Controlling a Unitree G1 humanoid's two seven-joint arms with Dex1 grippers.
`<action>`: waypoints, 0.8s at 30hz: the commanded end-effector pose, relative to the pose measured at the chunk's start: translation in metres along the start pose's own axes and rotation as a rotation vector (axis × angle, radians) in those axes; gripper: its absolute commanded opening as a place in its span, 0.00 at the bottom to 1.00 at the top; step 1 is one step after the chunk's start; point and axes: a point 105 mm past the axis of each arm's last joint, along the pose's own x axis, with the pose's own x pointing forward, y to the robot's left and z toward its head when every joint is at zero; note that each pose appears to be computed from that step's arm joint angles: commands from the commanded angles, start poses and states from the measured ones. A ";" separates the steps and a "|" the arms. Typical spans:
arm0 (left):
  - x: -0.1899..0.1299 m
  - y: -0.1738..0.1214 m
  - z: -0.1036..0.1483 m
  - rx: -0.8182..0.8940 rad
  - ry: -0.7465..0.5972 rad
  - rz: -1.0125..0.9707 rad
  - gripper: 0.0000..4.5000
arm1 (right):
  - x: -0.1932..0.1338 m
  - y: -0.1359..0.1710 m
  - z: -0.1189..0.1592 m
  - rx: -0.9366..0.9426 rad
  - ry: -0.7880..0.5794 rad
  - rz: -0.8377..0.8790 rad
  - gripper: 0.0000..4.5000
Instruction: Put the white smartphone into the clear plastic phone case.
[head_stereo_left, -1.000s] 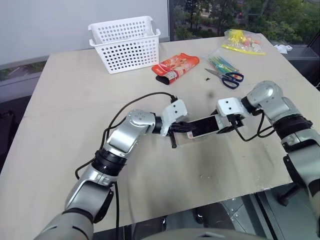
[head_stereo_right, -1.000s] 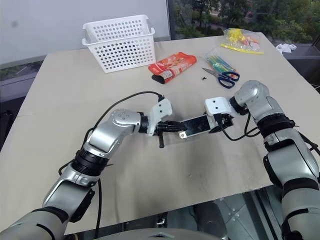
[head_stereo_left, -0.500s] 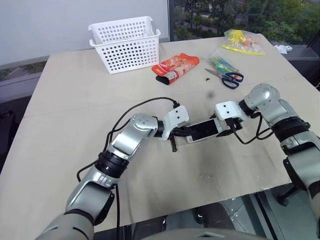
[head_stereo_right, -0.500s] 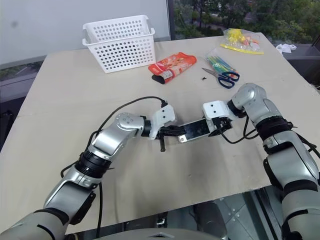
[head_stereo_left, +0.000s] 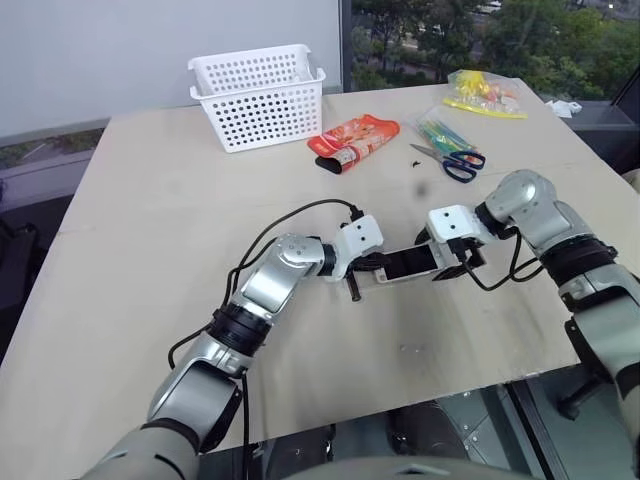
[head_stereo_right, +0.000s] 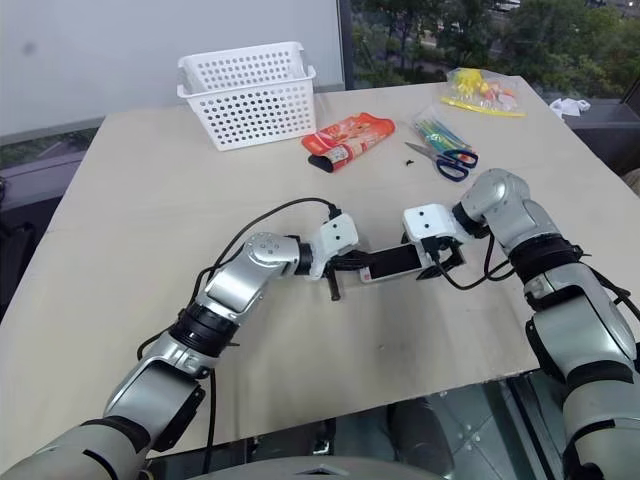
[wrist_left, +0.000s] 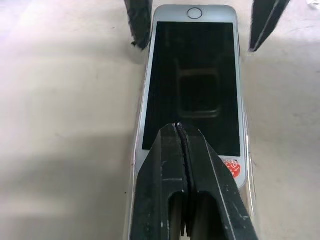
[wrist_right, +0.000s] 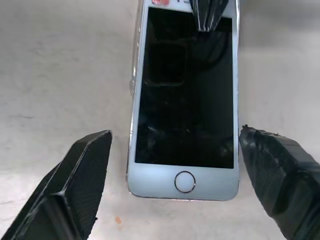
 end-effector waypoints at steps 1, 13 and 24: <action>0.006 -0.017 -0.059 -0.096 0.189 -0.039 0.00 | -0.020 -0.004 0.007 -0.006 -0.017 -0.016 0.98; 0.000 -0.010 -0.032 -0.072 0.088 -0.003 0.00 | -0.050 0.002 -0.011 0.146 -0.032 -0.145 0.83; -0.079 0.026 0.017 -0.014 0.035 0.153 0.00 | -0.036 0.009 -0.033 0.143 0.084 -0.205 0.02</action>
